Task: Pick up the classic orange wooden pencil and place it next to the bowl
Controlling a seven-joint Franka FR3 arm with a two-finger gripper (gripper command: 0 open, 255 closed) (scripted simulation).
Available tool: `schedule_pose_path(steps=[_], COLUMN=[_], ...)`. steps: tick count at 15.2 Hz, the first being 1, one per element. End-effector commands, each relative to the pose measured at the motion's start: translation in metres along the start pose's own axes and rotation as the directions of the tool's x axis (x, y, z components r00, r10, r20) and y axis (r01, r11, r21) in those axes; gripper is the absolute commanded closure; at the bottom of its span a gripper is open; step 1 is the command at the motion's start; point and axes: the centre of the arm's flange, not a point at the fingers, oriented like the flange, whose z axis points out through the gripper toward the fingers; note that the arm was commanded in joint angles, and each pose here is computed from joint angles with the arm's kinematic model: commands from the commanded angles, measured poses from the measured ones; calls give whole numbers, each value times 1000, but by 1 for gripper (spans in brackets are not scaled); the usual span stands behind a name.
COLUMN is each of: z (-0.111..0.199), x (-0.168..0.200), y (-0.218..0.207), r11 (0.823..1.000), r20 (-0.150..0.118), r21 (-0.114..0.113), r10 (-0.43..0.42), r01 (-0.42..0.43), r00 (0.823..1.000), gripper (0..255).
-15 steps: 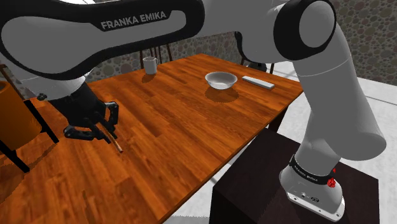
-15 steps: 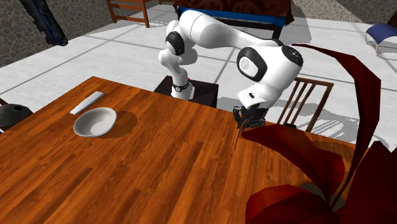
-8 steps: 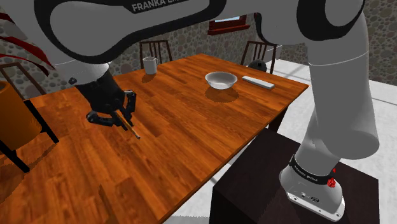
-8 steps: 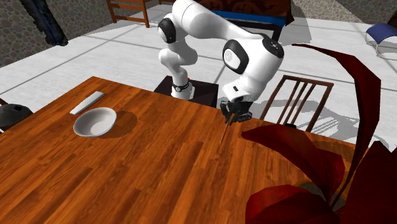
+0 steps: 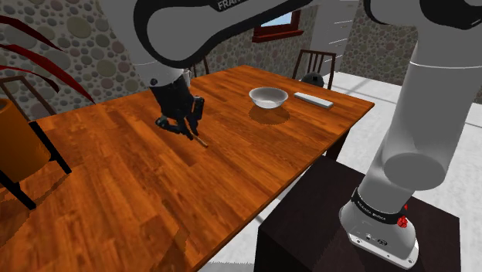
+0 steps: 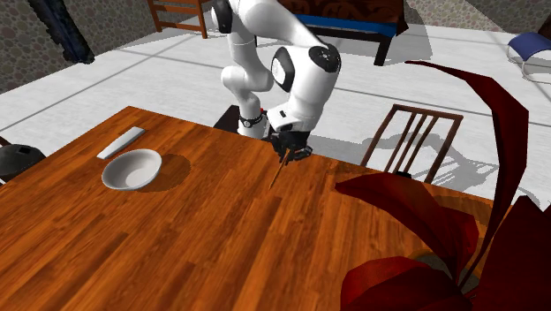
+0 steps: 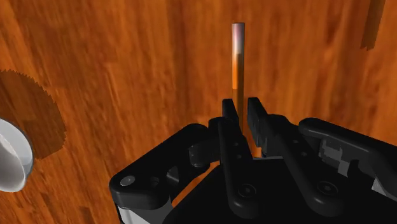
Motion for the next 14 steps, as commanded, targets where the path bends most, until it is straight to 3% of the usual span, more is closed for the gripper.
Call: schedule_pose_path(steps=[1, 14], z=[6, 44], x=[-1, 4], y=[24, 191], r11=[1000, 1000], r20=[0, 0], r21=[0, 0], r10=[-1, -1], r01=[1, 1], r00=[1000, 1000], gripper=[255, 255])
